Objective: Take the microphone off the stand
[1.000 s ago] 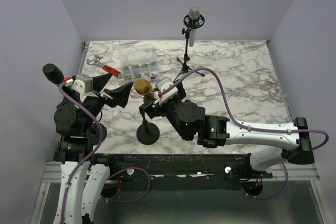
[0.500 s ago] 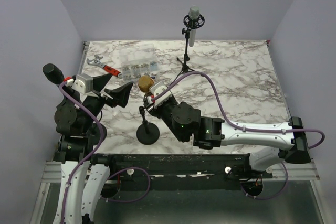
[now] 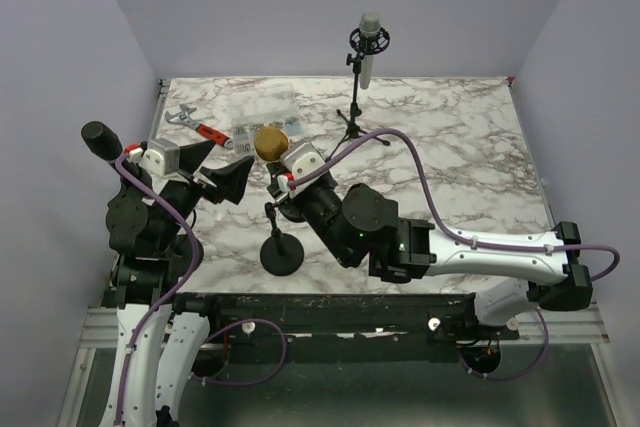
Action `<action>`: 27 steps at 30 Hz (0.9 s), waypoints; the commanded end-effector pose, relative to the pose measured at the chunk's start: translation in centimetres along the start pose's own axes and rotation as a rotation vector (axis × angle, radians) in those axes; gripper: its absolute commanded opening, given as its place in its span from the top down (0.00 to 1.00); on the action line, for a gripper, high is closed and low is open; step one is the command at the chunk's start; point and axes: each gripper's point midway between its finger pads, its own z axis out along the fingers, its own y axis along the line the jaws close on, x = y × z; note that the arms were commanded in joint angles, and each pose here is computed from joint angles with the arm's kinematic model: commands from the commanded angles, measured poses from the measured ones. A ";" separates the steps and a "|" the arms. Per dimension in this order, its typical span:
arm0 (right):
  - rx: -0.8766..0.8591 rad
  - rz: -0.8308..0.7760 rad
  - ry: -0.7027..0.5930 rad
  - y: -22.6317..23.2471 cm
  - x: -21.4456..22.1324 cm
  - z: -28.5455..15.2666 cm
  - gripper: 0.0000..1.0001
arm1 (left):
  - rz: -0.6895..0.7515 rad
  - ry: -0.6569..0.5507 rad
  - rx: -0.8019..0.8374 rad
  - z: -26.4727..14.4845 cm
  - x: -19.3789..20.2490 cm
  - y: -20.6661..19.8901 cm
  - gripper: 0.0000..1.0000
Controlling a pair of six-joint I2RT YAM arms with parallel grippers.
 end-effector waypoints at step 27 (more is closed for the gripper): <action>0.723 -0.007 -0.120 -22.5 -0.2 -5.3 0.99 | -0.024 0.026 0.036 0.6 1.0 -0.3 0.01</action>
